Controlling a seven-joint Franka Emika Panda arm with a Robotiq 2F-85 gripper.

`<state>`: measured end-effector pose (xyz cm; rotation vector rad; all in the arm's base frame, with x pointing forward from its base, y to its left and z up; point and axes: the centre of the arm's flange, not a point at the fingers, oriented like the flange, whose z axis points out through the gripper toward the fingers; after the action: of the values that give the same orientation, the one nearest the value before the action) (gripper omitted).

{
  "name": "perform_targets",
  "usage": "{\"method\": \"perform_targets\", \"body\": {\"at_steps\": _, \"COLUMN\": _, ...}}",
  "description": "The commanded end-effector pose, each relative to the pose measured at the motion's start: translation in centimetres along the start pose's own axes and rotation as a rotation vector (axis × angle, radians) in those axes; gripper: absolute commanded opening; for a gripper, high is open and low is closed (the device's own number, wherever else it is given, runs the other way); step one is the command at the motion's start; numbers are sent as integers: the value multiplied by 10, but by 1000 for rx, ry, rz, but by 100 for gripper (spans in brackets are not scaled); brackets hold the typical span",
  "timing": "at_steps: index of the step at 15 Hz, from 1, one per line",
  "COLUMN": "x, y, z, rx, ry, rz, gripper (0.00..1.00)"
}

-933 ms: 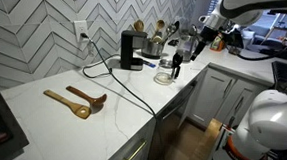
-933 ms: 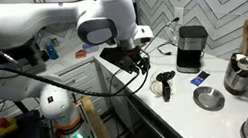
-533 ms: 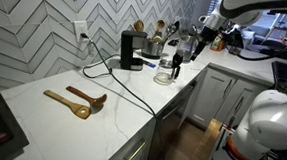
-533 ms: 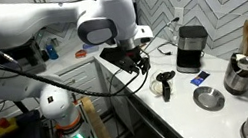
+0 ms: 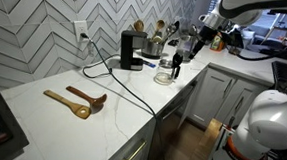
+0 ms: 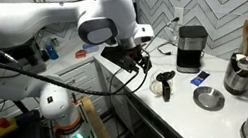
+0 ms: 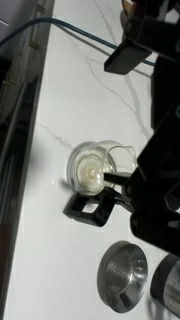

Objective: Close the lid of the small clear kettle on the counter

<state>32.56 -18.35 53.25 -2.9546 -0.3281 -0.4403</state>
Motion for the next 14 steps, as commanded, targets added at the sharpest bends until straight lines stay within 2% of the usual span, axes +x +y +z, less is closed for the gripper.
{"method": "perform_targets", "body": {"at_steps": 1, "x": 17, "y": 6, "z": 4, "rx": -43, "ry": 56, "rz": 136, "gripper": 100}}
{"method": "perform_targets", "body": {"at_steps": 5, "x": 33, "y": 7, "z": 9, "rx": -87, "ry": 65, "rz": 254, "gripper": 100}}
{"method": "perform_targets", "body": {"at_steps": 14, "x": 64, "y": 21, "z": 16, "rx": -99, "ry": -23, "rz": 416, "gripper": 100}}
